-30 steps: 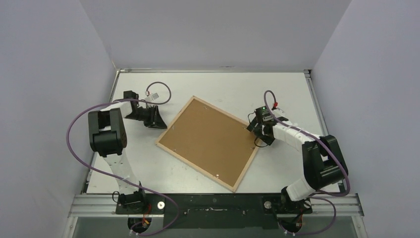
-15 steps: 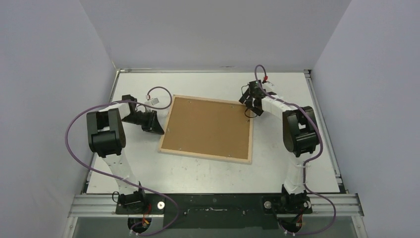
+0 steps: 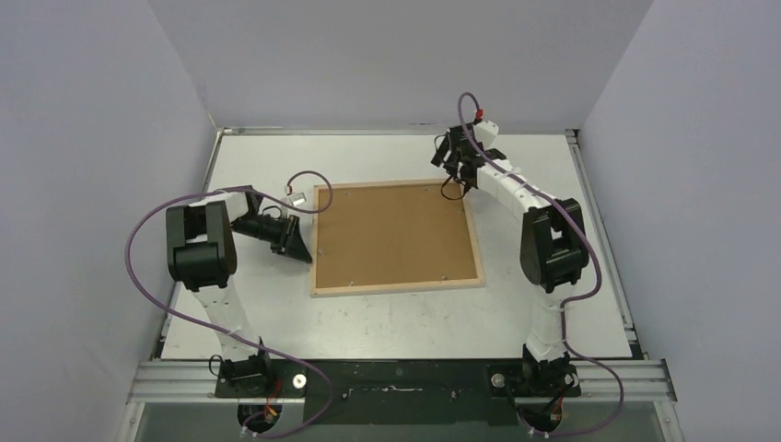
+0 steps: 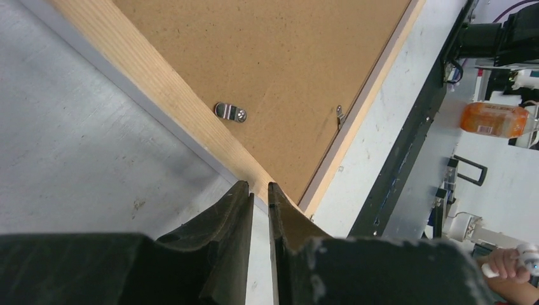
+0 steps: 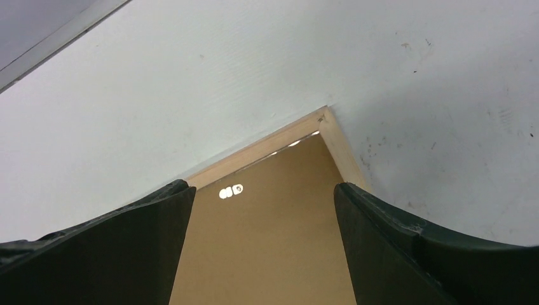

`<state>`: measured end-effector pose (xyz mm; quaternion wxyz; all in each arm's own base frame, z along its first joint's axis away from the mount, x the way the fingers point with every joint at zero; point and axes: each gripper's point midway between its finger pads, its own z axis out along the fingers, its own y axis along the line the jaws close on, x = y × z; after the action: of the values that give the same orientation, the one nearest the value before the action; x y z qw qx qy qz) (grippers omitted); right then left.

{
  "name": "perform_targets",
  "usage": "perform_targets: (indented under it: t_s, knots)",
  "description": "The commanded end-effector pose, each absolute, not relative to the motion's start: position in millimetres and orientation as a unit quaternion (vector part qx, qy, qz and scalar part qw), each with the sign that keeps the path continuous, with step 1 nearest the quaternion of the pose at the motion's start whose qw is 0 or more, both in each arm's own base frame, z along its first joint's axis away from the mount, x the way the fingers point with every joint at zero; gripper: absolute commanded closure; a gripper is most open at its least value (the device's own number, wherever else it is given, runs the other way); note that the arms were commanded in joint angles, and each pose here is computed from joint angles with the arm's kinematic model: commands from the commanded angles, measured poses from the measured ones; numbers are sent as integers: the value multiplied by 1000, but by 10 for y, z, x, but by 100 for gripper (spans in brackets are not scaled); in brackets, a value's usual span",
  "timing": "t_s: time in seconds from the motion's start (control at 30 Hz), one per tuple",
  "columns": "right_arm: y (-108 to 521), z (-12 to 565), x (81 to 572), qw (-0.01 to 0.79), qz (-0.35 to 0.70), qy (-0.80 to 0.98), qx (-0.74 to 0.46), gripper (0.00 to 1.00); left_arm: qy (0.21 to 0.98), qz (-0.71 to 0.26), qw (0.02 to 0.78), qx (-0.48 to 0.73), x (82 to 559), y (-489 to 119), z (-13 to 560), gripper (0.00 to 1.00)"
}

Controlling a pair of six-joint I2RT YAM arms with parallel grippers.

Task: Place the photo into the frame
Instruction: Adjust the photo frame at the center of the board.

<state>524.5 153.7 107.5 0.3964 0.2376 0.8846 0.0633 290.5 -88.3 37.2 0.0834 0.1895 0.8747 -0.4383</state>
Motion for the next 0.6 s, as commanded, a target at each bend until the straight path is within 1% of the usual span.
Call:
perform_targets:
  t_s: [0.0,0.07,0.13,0.3,0.4,0.47,0.53,0.57]
  knots:
    - [1780,1931,4999,477,91,851,198,18,863,-463,103,174,2922,-895,468,86]
    - [2196,1933,4828,468,170,851,165,19,862,-465,110,166,2952,-903,495,86]
    - [2639,1787,4629,433,241,857,140,22,862,-469,120,148,3016,-892,525,87]
    - [3619,1379,4222,372,307,873,73,31,867,-467,142,103,3200,-843,526,88]
    - [4116,1263,4094,348,361,864,40,42,874,-454,155,83,3293,-818,479,88]
    - [4335,1202,4061,333,388,859,21,51,877,-449,159,70,3350,-794,454,89]
    - [4523,1172,4009,316,424,849,-2,62,880,-443,162,59,3399,-773,431,89]
    - [4598,1175,4000,310,438,844,-14,65,881,-441,162,56,3412,-768,417,89]
